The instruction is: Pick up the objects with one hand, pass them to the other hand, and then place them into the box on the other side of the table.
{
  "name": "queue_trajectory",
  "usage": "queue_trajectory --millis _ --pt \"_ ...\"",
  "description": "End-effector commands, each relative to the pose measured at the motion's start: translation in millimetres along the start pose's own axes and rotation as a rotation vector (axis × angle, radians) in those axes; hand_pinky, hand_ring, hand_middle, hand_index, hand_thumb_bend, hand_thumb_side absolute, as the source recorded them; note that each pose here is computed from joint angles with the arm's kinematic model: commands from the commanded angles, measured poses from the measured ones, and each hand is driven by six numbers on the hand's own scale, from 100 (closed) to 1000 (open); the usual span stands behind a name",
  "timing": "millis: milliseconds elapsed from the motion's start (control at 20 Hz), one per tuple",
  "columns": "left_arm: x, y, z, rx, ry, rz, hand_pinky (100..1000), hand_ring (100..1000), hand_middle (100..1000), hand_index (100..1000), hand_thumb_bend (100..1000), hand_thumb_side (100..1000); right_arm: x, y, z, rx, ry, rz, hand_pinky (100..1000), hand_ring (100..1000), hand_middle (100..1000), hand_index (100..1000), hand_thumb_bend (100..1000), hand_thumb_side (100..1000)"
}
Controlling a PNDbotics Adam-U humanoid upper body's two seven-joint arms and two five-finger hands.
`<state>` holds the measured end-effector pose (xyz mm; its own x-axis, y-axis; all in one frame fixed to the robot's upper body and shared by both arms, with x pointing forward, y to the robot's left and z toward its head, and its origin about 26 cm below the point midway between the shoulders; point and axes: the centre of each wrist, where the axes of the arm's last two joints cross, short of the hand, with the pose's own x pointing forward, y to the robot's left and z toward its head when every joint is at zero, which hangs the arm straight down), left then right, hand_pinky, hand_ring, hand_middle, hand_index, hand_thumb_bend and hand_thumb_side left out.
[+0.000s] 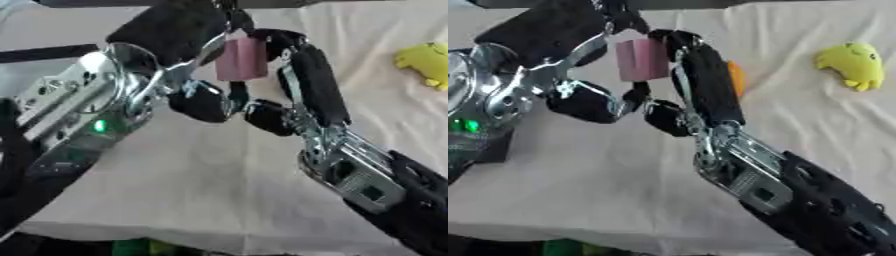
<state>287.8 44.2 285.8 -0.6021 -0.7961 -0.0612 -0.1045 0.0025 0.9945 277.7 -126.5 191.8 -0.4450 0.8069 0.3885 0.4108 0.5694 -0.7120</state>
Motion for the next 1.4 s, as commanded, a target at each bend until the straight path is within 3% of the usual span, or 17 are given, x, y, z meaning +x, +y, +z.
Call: queue_trajectory --millis 50,400,850,1000,1100,1150,1400 --pt "-1.8 1.2 -4.2 -0.25 0.223 0.181 992 1000 857 867 340 272 5.2 -4.4 -2.1 -0.057 0.008 0.002 275 607 531 619 100 100" --pt "-6.2 -10.2 -14.1 -0.227 0.249 0.199 981 1000 845 856 259 263 6.2 -2.9 -0.7 -0.047 0.012 -0.005 271 607 531 619 100 100" --pt "-10.1 -25.1 -25.6 -0.225 0.272 0.217 976 1000 832 845 237 270 6.5 -1.9 0.5 -0.037 0.01 -0.012 267 605 530 619 100 100" --pt "-11.1 -27.5 -27.4 -0.218 0.277 0.222 968 1000 823 838 185 216 6.4 -1.6 0.9 -0.034 0.009 -0.013 266 605 530 619 100 100" --pt "-12.2 -29.0 -28.6 -0.212 0.282 0.224 962 999 815 830 100 229 6.4 -1.5 1.1 -0.033 0.008 -0.013 265 604 530 619 100 100" --pt "-12.8 -29.8 -29.3 -0.207 0.286 0.225 961 998 813 828 100 236 6.4 -1.4 1.3 -0.031 0.008 -0.013 265 604 530 619 100 100" --pt "-11.2 -30.1 -28.9 -0.183 0.276 0.232 944 986 734 787 100 251 6.4 -0.9 2.0 -0.023 0.007 -0.008 268 607 536 620 100 100"
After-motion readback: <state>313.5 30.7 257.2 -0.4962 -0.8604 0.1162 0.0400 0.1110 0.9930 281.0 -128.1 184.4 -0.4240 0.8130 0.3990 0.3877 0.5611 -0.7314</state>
